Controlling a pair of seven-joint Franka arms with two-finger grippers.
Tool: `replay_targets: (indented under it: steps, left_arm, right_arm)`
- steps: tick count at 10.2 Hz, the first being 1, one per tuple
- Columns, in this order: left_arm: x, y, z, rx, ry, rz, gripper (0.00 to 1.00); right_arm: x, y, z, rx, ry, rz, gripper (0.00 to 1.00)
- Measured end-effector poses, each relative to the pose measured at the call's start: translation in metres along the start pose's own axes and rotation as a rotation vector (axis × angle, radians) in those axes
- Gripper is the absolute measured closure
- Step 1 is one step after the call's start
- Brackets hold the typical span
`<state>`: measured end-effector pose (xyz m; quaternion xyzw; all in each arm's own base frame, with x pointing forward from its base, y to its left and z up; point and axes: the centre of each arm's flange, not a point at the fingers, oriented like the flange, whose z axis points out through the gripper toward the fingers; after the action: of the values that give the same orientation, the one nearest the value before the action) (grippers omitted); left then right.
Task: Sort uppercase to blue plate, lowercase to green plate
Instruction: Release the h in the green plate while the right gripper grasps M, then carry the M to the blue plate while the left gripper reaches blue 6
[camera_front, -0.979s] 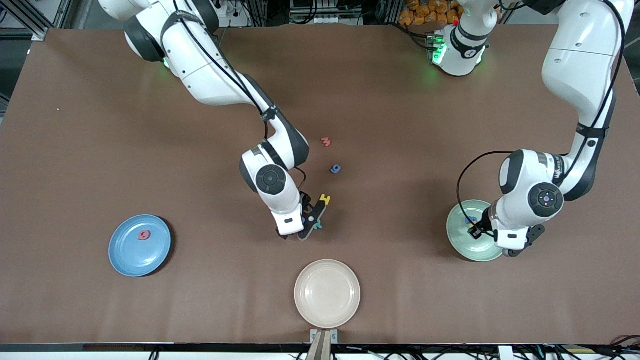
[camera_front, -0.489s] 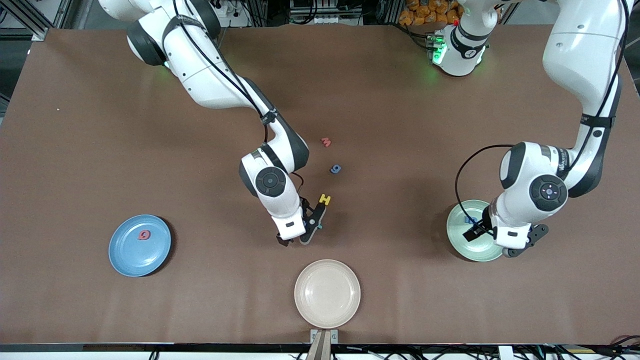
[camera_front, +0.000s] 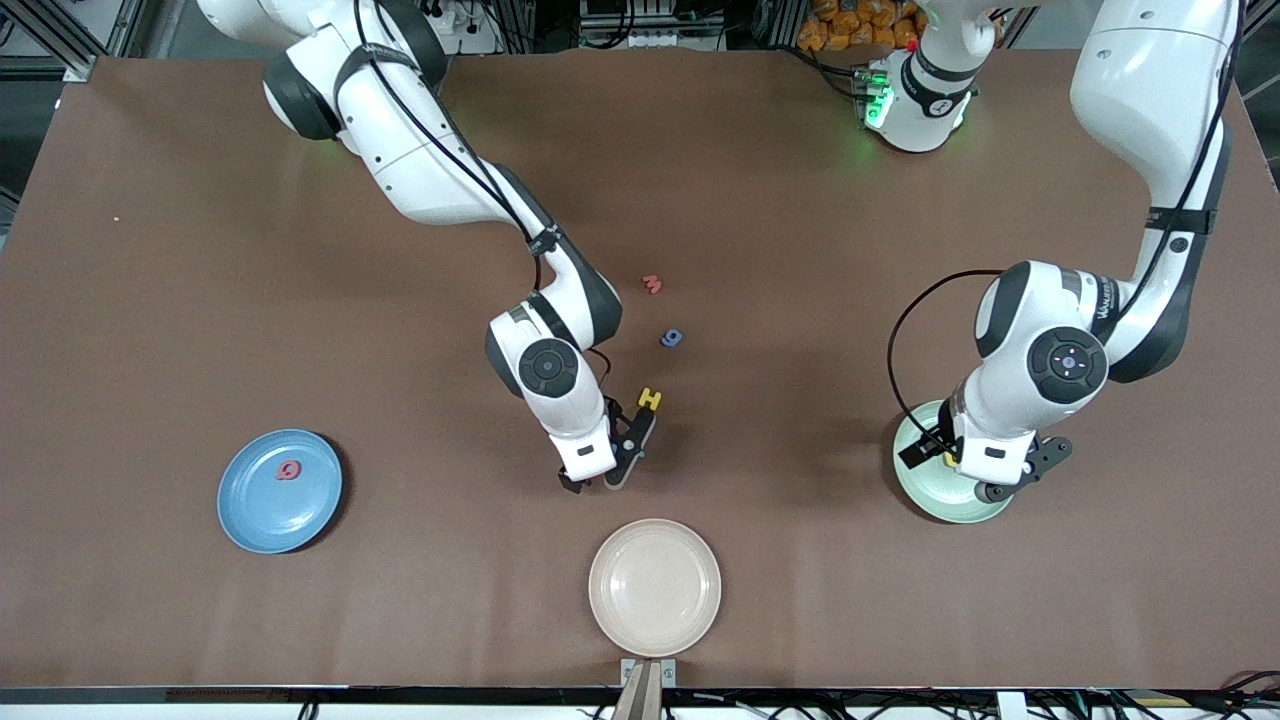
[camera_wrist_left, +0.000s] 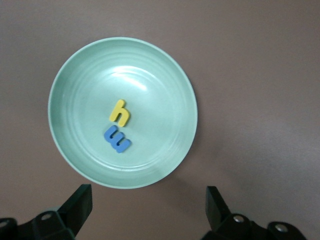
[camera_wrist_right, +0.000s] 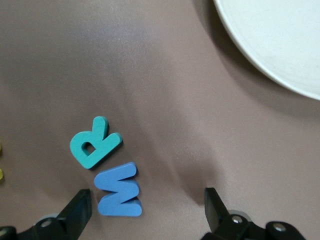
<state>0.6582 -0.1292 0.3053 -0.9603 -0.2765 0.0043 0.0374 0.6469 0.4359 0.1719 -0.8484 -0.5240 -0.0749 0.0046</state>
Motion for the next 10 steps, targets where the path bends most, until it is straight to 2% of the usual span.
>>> replay_targets:
  steps: [2,5,7,9,10]
  left_arm:
    - [0.001,-0.008,0.0,0.03,-0.023,-0.013,0.0]
    - [-0.004,-0.005,0.0,0.03,-0.039,-0.012,0.0]
    - [-0.024,0.015,-0.006,0.0,-0.061,0.018,0.0]
    - [-0.061,0.048,-0.017,-0.035,-0.075,0.094,0.0]
    - [-0.086,0.067,-0.022,-0.049,-0.09,0.147,0.0]
  right_arm:
    - [0.002,-0.001,-0.001,-0.001,0.007,-0.002,0.11]
    - [0.007,-0.001,-0.007,-0.007,0.02,-0.005,0.63]
    - [0.007,0.001,-0.009,-0.008,0.018,-0.004,0.64]
    - [-0.001,0.014,-0.017,0.013,-0.037,0.018,0.64]
    - [-0.013,0.038,-0.038,0.026,-0.072,0.057,0.65]
